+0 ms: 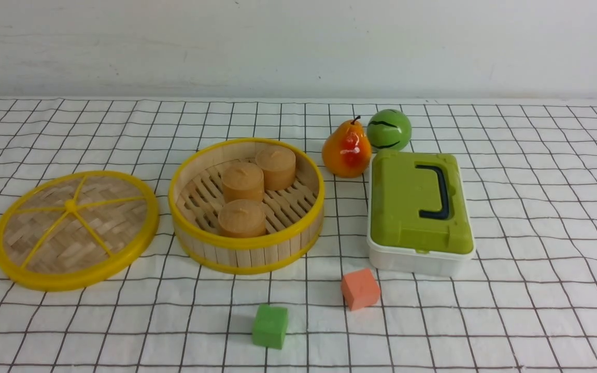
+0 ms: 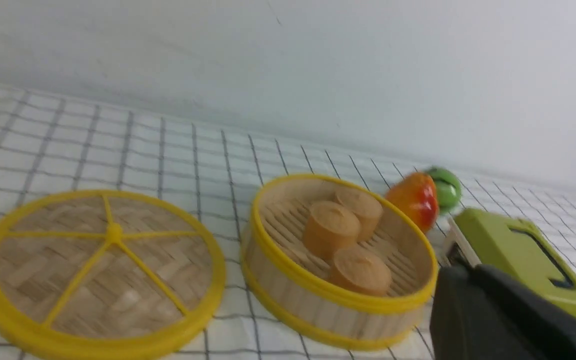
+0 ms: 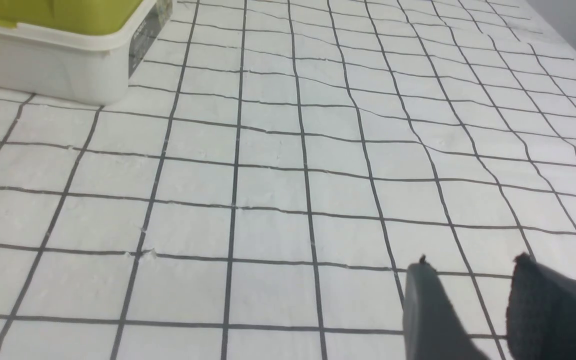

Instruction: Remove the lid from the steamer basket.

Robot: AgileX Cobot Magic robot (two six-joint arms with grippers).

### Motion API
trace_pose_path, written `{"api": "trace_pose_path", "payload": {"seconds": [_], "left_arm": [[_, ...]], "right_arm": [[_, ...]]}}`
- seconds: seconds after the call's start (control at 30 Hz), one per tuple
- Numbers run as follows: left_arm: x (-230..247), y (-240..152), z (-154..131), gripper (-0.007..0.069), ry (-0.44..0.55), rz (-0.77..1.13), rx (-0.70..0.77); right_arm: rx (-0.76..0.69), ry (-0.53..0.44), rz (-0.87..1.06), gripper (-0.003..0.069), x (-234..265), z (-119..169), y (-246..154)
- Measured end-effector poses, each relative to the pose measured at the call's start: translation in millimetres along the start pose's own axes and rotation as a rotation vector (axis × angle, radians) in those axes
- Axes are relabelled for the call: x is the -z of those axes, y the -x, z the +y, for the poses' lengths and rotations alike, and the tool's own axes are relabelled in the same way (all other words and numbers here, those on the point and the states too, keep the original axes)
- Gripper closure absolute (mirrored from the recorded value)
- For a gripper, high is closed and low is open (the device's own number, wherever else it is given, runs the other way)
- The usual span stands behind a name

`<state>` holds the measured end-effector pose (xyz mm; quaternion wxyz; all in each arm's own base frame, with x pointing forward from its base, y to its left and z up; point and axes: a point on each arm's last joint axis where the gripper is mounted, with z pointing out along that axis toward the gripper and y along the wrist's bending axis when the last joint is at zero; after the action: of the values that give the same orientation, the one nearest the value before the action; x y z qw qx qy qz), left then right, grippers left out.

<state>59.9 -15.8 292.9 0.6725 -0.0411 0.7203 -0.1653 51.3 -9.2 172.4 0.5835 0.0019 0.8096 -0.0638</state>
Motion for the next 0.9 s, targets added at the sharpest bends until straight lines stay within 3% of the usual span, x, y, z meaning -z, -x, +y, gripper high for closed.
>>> {"api": "trace_pose_path", "payload": {"seconds": [0.1, 0.27, 0.5, 0.9], "left_arm": [[3.4, -26.5, 16.4, 0.0638, 0.064, -0.122, -0.041], [2.2, -74.2, 36.4, 0.0638, 0.122, -0.141, -0.127], [2.4, -108.8, 41.4, 0.0638, 0.131, 0.166, -0.16], [4.1, -115.6, 43.3, 0.0638, 0.148, 0.244, -0.157]], "right_arm": [[0.0, 0.0, 0.0, 0.0419, 0.0, 0.0, 0.0], [0.0, 0.0, 0.0, 0.0419, 0.0, 0.0, 0.0], [0.0, 0.0, 0.0, 0.0419, 0.0, 0.0, 0.0], [0.0, 0.0, 0.0, 0.0419, 0.0, 0.0, 0.0]]}}
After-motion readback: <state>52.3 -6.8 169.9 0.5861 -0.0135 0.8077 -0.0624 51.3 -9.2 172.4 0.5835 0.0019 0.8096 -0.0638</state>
